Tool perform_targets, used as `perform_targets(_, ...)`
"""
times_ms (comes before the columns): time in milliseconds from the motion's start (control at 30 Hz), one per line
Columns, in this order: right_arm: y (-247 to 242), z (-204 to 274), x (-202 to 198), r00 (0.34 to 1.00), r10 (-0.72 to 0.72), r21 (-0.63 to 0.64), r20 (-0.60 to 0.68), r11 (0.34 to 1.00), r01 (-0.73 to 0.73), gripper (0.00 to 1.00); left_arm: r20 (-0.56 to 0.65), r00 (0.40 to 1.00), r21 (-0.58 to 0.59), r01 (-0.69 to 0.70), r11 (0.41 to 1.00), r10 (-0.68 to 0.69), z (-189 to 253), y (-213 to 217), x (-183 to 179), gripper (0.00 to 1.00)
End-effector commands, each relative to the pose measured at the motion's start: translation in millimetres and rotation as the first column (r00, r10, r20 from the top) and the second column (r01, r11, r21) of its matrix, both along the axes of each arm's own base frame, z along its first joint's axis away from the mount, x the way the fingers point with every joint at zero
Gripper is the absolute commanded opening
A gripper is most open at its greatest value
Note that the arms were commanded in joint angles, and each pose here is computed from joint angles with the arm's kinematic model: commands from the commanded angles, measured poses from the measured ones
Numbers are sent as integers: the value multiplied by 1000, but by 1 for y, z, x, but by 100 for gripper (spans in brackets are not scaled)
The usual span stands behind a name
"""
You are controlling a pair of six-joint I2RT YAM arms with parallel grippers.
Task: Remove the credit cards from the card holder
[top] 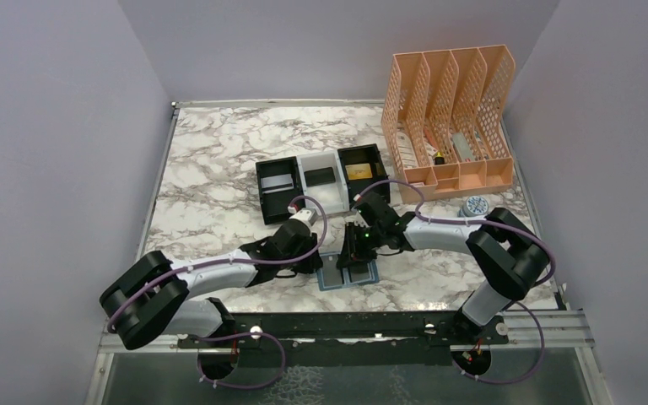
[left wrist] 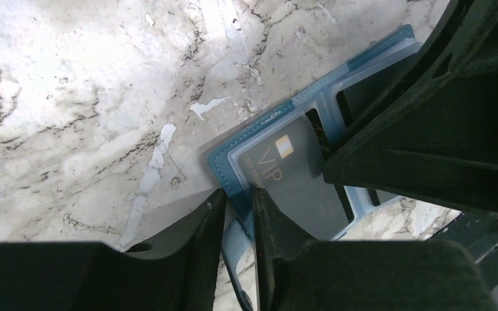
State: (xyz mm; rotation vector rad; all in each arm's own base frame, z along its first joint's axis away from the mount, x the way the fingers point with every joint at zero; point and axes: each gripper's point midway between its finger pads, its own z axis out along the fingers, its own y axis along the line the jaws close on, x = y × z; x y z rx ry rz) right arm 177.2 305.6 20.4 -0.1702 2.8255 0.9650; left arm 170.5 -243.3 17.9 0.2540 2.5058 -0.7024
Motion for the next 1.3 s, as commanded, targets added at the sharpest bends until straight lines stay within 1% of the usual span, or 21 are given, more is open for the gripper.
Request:
perform_targets(0,-14,-17,-2,1000,-26,-86,6,996,26,23,-140,990,215,41,976,-10,-50,39,-35,21)
perform_targets(100,-9,-14,-6,1000,-18,-56,-12,998,17,23,-150,989,245,33,969,5,-56,44,-38,13)
perform_targets(200,-4,-10,-5,1000,-14,-22,-13,1000,14,22,-148,989,247,33,968,4,-55,43,-40,10)
perform_targets(333,-1,-10,-5,999,-34,-16,-28,999,33,22,-150,989,259,29,965,11,-56,45,-42,5)
perform_targets(533,-1,-9,-1,996,-84,1,-23,996,84,15,-154,988,266,10,964,32,-58,46,-45,0)
perform_targets(633,6,-4,3,997,-71,37,2,997,71,11,-156,987,269,9,963,34,-59,45,-46,0)
perform_targets(767,18,13,4,999,-22,128,44,992,16,2,-147,988,264,-1,965,42,-58,43,-45,0)
perform_targets(833,19,20,6,998,-17,141,65,990,8,1,-143,988,266,-13,964,53,-58,43,-43,0)
perform_targets(933,12,25,9,994,-39,118,98,993,27,1,-137,987,269,-40,962,79,-58,45,-41,0)
perform_targets(1033,6,27,9,993,-45,91,105,995,36,1,-130,987,273,-59,960,98,-58,46,-40,0)
perform_targets(1267,-8,18,10,995,-60,23,79,998,58,1,-116,988,285,-69,956,105,-57,49,-37,0)
